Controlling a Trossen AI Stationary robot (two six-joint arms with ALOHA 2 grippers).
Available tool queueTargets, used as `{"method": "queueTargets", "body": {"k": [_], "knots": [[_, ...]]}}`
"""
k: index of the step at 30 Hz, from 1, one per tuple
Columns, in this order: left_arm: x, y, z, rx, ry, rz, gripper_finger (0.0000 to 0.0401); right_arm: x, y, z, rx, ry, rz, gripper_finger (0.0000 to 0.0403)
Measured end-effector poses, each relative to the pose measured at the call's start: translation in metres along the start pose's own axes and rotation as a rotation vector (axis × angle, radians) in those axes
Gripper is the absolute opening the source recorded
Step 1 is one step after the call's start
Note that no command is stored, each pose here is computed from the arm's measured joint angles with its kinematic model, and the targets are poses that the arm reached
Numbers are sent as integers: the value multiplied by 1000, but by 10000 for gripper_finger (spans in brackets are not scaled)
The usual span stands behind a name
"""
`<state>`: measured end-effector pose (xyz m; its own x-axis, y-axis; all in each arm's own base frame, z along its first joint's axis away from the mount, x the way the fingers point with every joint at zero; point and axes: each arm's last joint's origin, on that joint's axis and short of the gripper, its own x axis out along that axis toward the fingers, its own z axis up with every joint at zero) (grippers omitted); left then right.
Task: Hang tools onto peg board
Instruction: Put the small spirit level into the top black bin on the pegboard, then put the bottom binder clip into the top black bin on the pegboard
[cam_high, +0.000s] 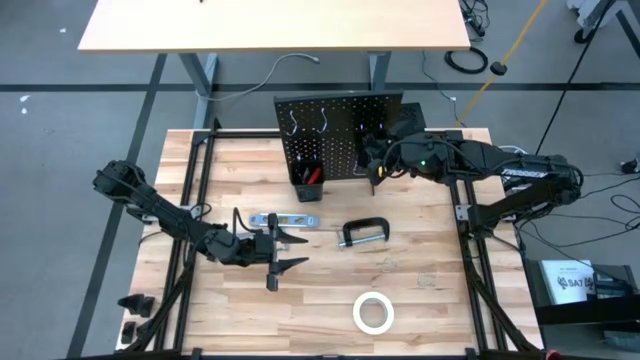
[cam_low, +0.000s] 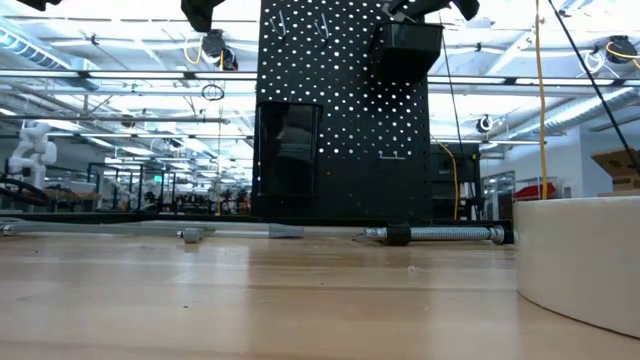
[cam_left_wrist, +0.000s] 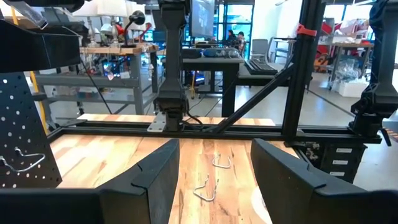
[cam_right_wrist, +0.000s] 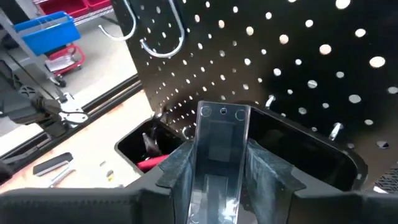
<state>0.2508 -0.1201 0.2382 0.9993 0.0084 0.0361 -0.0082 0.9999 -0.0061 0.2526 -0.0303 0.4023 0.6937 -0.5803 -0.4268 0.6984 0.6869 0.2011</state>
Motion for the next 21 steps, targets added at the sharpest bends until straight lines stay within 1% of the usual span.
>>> {"method": "queueTargets", "body": {"k": [6, 9, 18, 21], "knots": [[0, 0, 0, 0, 0, 0, 203, 0, 0, 0, 7, 0, 0, 125], [0, 0, 0, -4, 0, -1, 203, 0, 0, 0, 8, 0, -1, 134], [0, 0, 0, -7, 0, -2, 203, 1, -1, -1, 10, 5, -13, 209], [0, 0, 0, -7, 0, -2, 203, 1, -1, -1, 8, 6, -13, 225]]}}
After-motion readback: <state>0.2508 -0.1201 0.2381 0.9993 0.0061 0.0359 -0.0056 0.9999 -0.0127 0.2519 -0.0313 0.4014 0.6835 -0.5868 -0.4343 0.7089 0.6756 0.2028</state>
